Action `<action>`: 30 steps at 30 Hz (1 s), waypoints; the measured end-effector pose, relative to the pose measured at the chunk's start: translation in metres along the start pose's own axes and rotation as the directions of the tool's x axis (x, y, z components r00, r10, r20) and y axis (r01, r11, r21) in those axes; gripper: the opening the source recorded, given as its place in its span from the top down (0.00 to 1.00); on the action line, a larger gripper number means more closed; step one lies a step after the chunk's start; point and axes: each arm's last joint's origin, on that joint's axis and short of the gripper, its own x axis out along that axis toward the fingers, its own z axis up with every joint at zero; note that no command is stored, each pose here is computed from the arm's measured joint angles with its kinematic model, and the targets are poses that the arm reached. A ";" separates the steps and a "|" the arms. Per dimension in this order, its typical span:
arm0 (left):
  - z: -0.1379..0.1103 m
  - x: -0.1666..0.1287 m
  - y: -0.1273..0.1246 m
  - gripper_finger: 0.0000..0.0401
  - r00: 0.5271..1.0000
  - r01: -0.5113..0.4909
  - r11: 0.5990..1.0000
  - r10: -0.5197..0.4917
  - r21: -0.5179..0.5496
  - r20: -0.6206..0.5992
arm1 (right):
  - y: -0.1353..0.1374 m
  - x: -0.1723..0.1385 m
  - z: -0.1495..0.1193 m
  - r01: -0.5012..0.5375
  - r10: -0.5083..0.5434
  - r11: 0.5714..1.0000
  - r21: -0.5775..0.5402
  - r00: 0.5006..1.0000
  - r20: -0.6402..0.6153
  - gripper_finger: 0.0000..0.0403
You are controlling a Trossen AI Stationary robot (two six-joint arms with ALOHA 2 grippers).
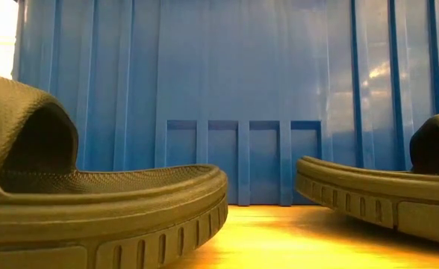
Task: Pick and place slides into bin
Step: Put the pink slide into the blue bin
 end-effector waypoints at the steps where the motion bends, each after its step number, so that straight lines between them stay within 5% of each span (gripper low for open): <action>1: 0.000 0.008 0.001 1.00 1.000 0.004 1.000 -0.004 0.003 0.015 | -0.001 0.003 0.002 0.003 -0.003 1.000 -0.003 1.000 0.024 0.86; 11: -0.009 0.061 0.010 1.00 0.993 0.100 0.995 -0.102 0.029 0.054 | -0.005 0.025 0.014 0.048 -0.050 0.999 0.016 0.986 0.158 0.63; 16: -0.010 0.074 0.012 1.00 0.989 0.111 0.993 -0.115 0.052 0.095 | -0.011 0.036 0.019 0.179 -0.194 0.980 0.087 0.961 0.200 0.50; 30: -0.012 0.102 0.011 1.00 0.956 0.191 0.967 -0.222 0.167 0.192 | -0.017 0.069 0.031 0.169 -0.236 0.966 0.197 0.887 0.397 0.44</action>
